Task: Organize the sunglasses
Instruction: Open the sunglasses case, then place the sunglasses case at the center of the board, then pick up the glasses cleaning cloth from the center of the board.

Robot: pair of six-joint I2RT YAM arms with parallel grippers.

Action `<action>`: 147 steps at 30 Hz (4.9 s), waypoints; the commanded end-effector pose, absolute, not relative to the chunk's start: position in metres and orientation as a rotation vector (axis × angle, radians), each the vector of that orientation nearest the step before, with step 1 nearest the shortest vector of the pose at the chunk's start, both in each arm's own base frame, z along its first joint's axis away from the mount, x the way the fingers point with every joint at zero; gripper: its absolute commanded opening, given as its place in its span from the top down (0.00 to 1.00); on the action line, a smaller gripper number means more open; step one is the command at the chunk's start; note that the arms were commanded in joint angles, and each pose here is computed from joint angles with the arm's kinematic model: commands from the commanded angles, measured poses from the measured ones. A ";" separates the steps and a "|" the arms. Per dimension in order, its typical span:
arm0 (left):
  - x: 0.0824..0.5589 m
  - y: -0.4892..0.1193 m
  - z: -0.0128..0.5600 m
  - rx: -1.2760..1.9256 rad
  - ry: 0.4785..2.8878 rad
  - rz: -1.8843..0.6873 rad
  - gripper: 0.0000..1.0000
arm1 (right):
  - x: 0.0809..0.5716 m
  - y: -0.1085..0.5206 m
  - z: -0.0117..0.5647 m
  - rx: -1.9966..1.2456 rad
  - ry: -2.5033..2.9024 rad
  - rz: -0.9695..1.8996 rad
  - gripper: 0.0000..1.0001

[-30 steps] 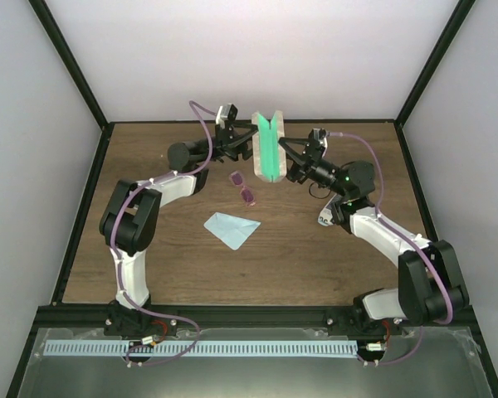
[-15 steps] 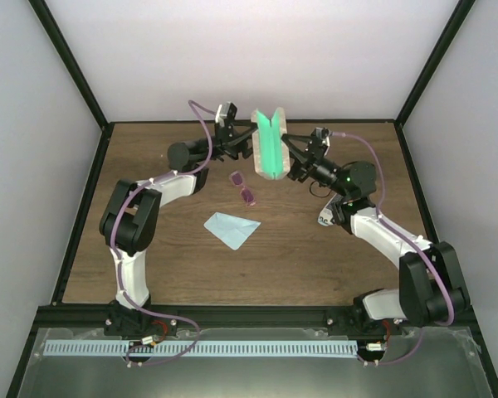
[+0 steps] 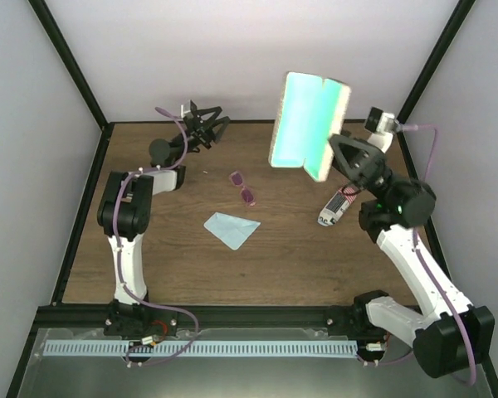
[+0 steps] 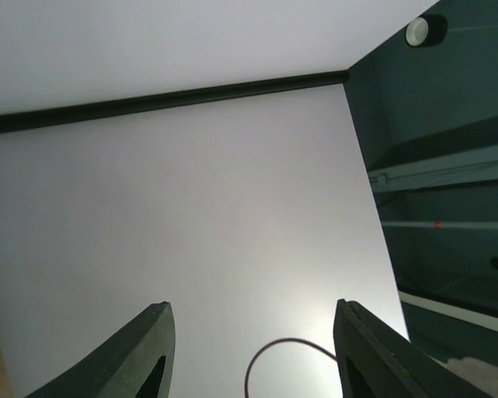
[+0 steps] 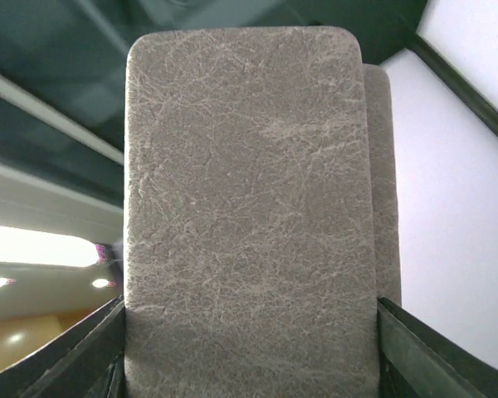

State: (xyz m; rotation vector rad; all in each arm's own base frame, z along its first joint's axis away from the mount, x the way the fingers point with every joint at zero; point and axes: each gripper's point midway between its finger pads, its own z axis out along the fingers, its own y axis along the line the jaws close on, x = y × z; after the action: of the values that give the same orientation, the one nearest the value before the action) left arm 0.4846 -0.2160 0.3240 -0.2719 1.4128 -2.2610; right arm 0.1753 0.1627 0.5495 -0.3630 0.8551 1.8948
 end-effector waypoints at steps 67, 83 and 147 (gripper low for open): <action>0.441 -0.190 0.254 -0.078 1.937 -1.633 0.11 | 0.384 0.165 0.159 -0.008 2.577 0.777 0.04; 0.437 -0.144 0.150 -0.312 2.377 -1.094 0.29 | 0.299 0.344 0.094 -0.566 2.774 0.652 0.80; 0.424 -0.129 0.103 -0.453 2.505 -1.123 0.28 | 0.245 0.351 0.044 -0.851 2.942 0.324 0.68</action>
State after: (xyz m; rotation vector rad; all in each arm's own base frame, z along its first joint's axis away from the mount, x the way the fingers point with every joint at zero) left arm 0.4280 -0.1292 0.1151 -0.4439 2.4722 -1.1142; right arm 0.2512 0.3384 0.0389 -0.7889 2.9653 0.3321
